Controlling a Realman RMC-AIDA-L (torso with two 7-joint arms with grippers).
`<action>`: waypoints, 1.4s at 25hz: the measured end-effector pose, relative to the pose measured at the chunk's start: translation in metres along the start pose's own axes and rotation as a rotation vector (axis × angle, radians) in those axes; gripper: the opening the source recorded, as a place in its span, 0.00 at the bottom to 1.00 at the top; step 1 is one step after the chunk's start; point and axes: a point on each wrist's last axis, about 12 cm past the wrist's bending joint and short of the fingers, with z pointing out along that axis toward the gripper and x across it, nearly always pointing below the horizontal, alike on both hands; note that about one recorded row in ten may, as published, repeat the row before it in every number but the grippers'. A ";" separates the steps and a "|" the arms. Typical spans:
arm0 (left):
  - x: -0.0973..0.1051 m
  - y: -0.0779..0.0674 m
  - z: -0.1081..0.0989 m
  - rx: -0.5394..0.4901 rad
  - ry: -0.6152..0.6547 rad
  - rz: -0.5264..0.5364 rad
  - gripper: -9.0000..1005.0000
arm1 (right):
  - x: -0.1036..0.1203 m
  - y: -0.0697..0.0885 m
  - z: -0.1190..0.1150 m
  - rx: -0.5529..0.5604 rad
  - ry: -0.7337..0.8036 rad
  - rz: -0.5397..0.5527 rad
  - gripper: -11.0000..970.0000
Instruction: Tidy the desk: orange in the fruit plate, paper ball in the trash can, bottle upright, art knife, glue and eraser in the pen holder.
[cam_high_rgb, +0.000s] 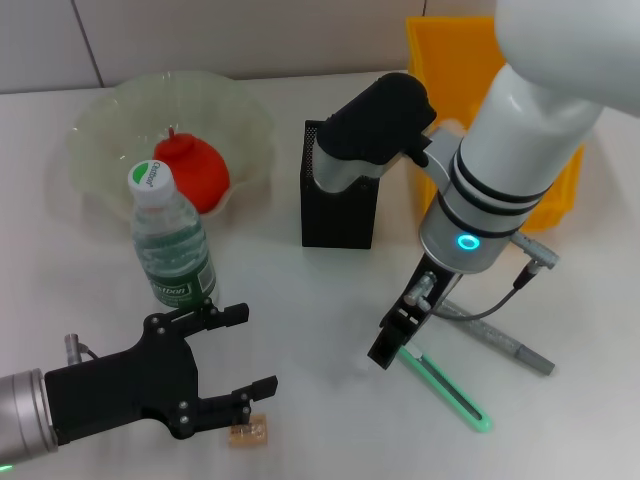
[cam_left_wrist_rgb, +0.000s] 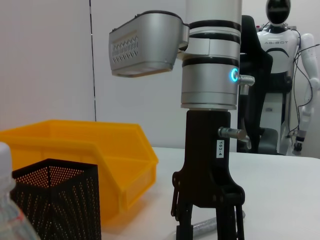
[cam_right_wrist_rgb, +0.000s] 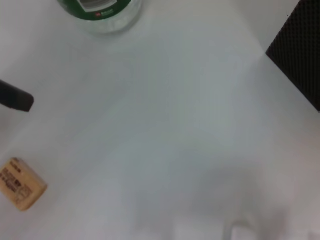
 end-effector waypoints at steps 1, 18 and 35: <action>0.000 0.000 0.000 0.000 0.000 0.000 0.81 | 0.000 0.001 0.001 0.003 0.000 -0.005 0.84; 0.000 -0.001 0.000 0.002 -0.003 -0.003 0.81 | 0.002 -0.002 0.006 0.003 -0.025 0.008 0.61; 0.000 -0.001 -0.001 0.003 -0.005 -0.003 0.81 | 0.002 -0.002 0.005 0.001 -0.032 0.013 0.47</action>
